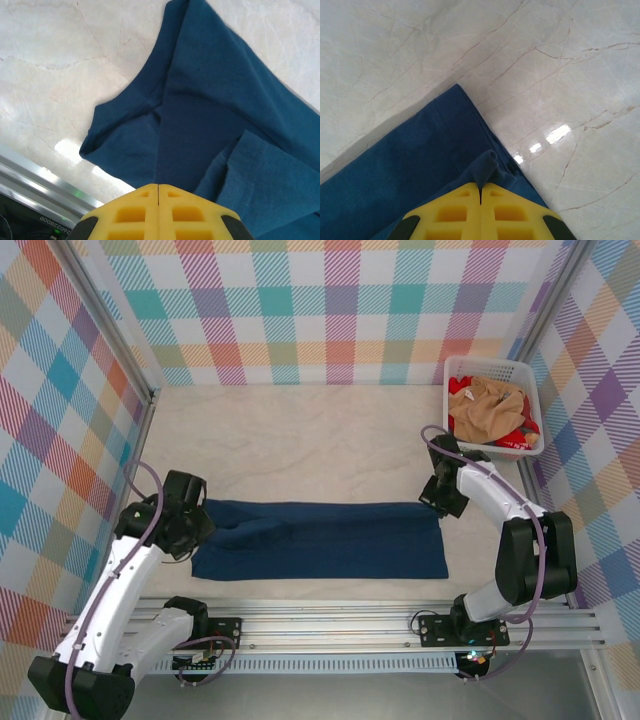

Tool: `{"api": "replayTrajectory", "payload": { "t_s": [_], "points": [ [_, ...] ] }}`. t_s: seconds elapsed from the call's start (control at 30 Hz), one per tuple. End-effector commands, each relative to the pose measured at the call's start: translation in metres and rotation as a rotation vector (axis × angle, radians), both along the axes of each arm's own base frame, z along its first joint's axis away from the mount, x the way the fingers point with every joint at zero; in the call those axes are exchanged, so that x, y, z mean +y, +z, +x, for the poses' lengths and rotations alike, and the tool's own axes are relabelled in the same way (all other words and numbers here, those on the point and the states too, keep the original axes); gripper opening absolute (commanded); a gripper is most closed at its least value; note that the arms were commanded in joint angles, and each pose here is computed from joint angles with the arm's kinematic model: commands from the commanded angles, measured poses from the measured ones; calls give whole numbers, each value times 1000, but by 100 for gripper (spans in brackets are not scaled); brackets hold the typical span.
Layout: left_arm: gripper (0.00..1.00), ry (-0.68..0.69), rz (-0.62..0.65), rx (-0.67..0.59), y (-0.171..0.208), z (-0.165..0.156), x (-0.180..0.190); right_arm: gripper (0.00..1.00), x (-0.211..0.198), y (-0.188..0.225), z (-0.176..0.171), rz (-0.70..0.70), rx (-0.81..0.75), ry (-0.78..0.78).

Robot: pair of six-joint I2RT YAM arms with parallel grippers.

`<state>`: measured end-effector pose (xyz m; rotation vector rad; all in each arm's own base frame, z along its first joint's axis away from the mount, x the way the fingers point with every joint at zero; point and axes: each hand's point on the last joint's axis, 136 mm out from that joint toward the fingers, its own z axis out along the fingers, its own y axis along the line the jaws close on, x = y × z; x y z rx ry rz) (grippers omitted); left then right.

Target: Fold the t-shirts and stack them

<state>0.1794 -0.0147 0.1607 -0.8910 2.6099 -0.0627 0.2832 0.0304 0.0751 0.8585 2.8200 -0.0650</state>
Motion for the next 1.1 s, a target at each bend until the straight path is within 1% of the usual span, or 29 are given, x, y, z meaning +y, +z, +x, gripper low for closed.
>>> {"api": "replayTrajectory", "payload": {
  "t_s": [0.0,0.07,0.23,0.33,0.6,0.73,0.77,0.8,0.83,0.87,0.9,0.93,0.97,1.07],
  "points": [
    [0,18,-29,78,-19,-18,-3,0,-6,-9,-15,-22,64,-31],
    [0,27,-46,109,-31,-23,-6,0,-5,-13,-19,-15,82,-42],
    [0,48,-33,118,-40,-29,-2,0,-5,-19,-23,-16,104,-43],
    [0,46,-25,150,-46,-32,-2,0,-4,-22,-26,-13,125,-45],
    [0,48,-3,168,-53,-32,1,0,-6,-25,-32,-15,138,-52],
    [0,66,21,174,-51,-35,6,0,-11,-22,-38,-38,144,-76],
    [0,73,22,172,-51,-35,6,7,-12,-21,-40,-40,138,-84],
    [2,71,9,167,-51,-34,4,17,-13,-20,-41,-45,132,-91],
    [10,72,-8,160,-51,-32,2,28,-16,-17,-44,-57,127,-107],
    [20,84,-18,154,-49,-32,1,38,-20,-14,-46,-75,119,-125],
    [30,97,-27,146,-47,-32,0,42,-23,-10,-47,-90,105,-141],
    [37,112,-33,129,-42,-31,1,44,-27,-5,-48,-106,83,-156],
    [41,124,-35,104,-35,-29,2,45,-30,1,-47,-117,56,-168],
    [43,141,-40,20,-14,-14,2,45,-30,13,-35,-109,-32,-167]
  ]
}}
